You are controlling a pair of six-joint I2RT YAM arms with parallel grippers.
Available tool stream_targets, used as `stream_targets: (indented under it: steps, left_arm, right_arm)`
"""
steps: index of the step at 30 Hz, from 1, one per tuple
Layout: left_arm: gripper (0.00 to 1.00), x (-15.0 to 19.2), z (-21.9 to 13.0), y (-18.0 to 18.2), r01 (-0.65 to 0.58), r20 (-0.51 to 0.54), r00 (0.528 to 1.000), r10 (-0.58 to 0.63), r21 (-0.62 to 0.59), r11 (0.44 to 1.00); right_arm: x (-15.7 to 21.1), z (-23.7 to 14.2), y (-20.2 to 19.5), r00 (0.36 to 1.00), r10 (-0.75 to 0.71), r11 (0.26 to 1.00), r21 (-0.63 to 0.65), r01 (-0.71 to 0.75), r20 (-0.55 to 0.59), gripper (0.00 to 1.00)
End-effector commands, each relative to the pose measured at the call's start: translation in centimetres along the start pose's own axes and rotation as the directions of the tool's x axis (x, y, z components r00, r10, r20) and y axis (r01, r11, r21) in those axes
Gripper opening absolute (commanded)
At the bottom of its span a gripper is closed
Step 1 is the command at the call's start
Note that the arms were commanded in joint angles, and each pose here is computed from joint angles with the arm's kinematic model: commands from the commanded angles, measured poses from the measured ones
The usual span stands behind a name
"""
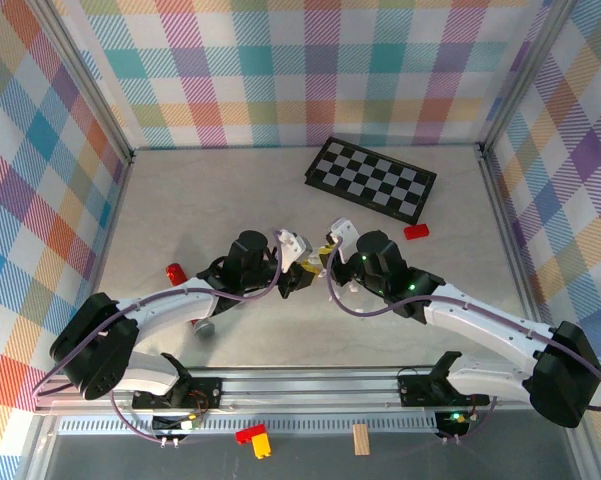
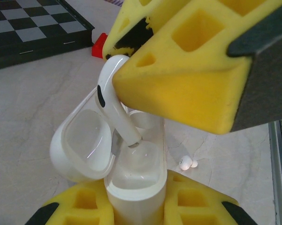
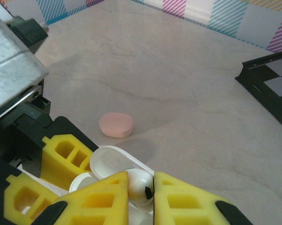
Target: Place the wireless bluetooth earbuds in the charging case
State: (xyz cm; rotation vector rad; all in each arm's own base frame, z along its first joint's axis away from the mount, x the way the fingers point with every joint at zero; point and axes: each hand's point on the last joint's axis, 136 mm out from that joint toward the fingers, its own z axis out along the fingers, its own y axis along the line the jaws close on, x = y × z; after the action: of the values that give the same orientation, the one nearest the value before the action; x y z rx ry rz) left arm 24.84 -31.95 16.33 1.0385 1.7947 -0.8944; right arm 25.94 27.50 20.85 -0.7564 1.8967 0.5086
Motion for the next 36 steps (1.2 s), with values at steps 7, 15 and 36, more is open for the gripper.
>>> stream_targets:
  steps: [7, 15, 36]
  left_arm:
    - [0.11, -3.3, -0.1, -0.4, 0.000, 0.092, 0.996, -0.001, 0.009, 1.000]
    - [0.11, -4.1, -0.2, 0.1, 0.018, 0.114, 0.993, -0.016, -0.017, 1.000]
    - [0.10, -4.7, -0.3, 0.1, 0.003, 0.130, 0.991, 0.000, -0.025, 1.000]
  right_arm:
    - [-1.5, -0.1, 1.1, 0.999, 0.014, 0.998, -0.055, -0.011, 0.050, 0.17]
    - [-0.7, -0.1, 1.4, 0.999, 0.011, 0.997, -0.074, -0.009, 0.032, 0.16]
    - [-0.5, -1.5, 2.9, 0.998, -0.058, 0.984, -0.167, 0.058, 0.003, 0.29]
